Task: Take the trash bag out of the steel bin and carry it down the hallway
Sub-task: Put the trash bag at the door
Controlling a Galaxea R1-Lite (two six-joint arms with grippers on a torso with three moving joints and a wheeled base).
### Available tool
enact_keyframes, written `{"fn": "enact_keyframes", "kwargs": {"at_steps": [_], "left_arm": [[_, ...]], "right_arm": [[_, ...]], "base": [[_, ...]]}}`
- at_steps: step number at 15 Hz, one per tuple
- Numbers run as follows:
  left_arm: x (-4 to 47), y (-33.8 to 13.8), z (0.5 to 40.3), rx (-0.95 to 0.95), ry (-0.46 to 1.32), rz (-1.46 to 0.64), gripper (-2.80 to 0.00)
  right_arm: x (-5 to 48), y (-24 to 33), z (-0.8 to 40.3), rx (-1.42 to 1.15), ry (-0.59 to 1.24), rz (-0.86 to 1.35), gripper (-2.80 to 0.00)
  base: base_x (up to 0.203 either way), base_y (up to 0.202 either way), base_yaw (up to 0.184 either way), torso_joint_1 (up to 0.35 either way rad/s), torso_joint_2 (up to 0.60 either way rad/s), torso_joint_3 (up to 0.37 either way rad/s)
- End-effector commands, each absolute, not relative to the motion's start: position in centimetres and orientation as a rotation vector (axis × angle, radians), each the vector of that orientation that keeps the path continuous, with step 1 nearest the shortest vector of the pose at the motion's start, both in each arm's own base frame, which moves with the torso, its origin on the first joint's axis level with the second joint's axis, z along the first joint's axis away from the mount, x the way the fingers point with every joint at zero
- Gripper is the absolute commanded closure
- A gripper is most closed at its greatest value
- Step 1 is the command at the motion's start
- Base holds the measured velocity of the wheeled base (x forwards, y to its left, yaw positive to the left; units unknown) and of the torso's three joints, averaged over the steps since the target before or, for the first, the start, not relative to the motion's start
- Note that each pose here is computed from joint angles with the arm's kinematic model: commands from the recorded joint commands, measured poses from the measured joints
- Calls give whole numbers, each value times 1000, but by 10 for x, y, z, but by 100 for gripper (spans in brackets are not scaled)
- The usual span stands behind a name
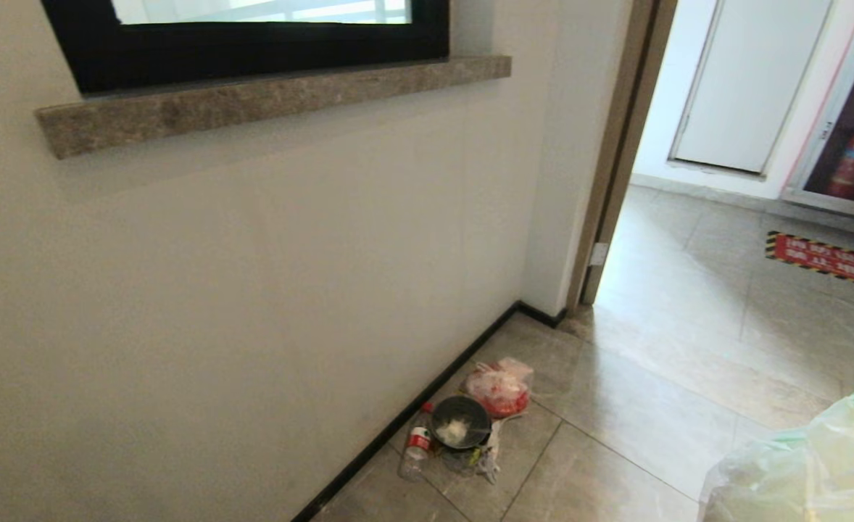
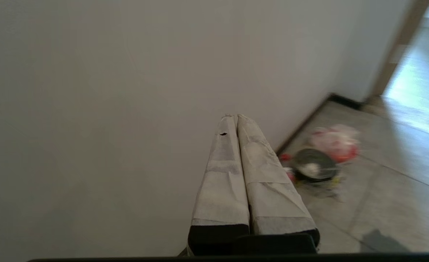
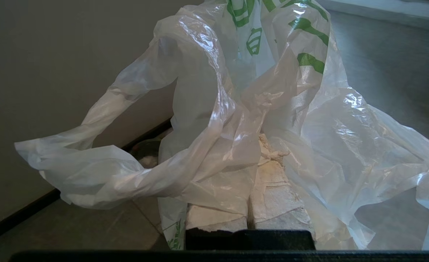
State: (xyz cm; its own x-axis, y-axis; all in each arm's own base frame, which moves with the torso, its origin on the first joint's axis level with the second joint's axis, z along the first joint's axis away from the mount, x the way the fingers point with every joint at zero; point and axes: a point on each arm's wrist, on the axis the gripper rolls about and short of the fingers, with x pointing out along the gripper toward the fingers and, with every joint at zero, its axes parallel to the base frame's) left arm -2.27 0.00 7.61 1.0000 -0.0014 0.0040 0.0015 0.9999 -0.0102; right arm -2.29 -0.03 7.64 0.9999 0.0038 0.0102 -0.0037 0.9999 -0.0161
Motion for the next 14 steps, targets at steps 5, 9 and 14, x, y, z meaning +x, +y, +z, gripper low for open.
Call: {"fn": "enact_keyframes", "kwargs": {"at_steps": [5, 9, 14], "left_arm": [[-23, 0, 76, -12, -5, -2, 0], [-23, 0, 76, -12, -5, -2, 0], [-23, 0, 76, -12, -5, -2, 0]], "right_arm": [[-23, 0, 76, -6, -8, 4, 0], [-23, 0, 76, -6, -8, 3, 0], [-23, 0, 76, -9, -9, 5, 0]], "base": [[0, -9, 173, 5, 0, 6], [0, -9, 173, 2, 2, 4], [-1, -10, 170, 3, 2, 3]]}}
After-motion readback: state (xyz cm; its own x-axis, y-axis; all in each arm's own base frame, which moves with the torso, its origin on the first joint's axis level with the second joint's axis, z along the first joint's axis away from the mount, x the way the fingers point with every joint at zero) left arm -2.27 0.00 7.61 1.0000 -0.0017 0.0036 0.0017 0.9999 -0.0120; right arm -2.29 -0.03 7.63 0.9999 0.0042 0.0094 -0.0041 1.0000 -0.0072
